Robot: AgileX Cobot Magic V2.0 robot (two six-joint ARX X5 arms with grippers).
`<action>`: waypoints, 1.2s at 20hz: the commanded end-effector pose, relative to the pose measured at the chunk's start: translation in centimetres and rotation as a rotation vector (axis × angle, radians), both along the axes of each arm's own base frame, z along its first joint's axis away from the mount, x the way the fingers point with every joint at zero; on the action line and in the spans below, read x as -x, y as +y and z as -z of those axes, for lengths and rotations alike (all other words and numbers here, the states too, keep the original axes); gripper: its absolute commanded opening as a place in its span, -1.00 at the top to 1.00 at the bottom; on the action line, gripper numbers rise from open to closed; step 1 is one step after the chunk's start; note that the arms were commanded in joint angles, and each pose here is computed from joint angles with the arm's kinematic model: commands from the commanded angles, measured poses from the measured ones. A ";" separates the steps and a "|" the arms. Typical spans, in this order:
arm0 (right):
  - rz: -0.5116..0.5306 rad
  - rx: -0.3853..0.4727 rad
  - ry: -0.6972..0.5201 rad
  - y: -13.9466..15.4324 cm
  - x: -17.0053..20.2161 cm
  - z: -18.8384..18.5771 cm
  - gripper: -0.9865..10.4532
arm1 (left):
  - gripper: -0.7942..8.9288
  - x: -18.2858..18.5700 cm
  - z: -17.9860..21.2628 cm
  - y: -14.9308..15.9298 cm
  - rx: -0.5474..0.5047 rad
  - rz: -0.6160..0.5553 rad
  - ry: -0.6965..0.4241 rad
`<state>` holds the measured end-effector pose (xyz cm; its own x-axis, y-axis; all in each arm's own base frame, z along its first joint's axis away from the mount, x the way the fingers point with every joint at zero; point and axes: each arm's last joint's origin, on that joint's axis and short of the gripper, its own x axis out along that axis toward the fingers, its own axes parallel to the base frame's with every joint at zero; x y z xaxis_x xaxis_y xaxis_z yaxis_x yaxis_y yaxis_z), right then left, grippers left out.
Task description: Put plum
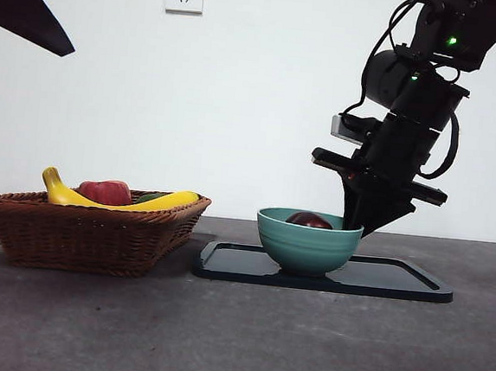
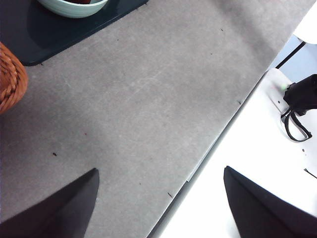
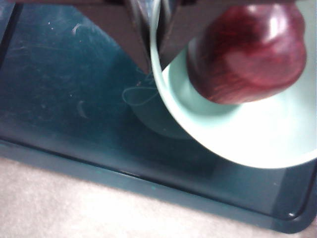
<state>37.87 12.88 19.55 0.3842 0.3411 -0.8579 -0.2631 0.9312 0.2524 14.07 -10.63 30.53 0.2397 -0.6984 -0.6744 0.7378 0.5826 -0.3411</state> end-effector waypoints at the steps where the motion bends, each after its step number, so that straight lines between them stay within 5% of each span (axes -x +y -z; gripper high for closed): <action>1: -0.008 0.000 -0.006 0.2 -0.4 0.0 0.67 | 0.01 0.0 -0.3 -0.2 0.008 0.009 -0.004; 2: -0.005 -0.001 -0.005 0.2 -0.4 -0.1 0.54 | 0.01 0.0 -0.3 -0.2 0.009 0.009 -0.005; 7: 0.009 -0.028 -0.115 -0.7 0.9 -4.9 0.53 | 0.01 0.0 -0.3 -0.2 0.009 0.009 -0.005; 15: -0.097 -0.089 -0.272 -3.7 12.1 -16.9 0.53 | 0.01 0.0 -0.3 -0.2 0.009 0.010 -0.006; 24: -0.171 -0.150 -0.323 -5.8 21.6 -14.1 0.53 | 0.01 -0.1 -0.3 -0.2 0.010 0.009 -0.007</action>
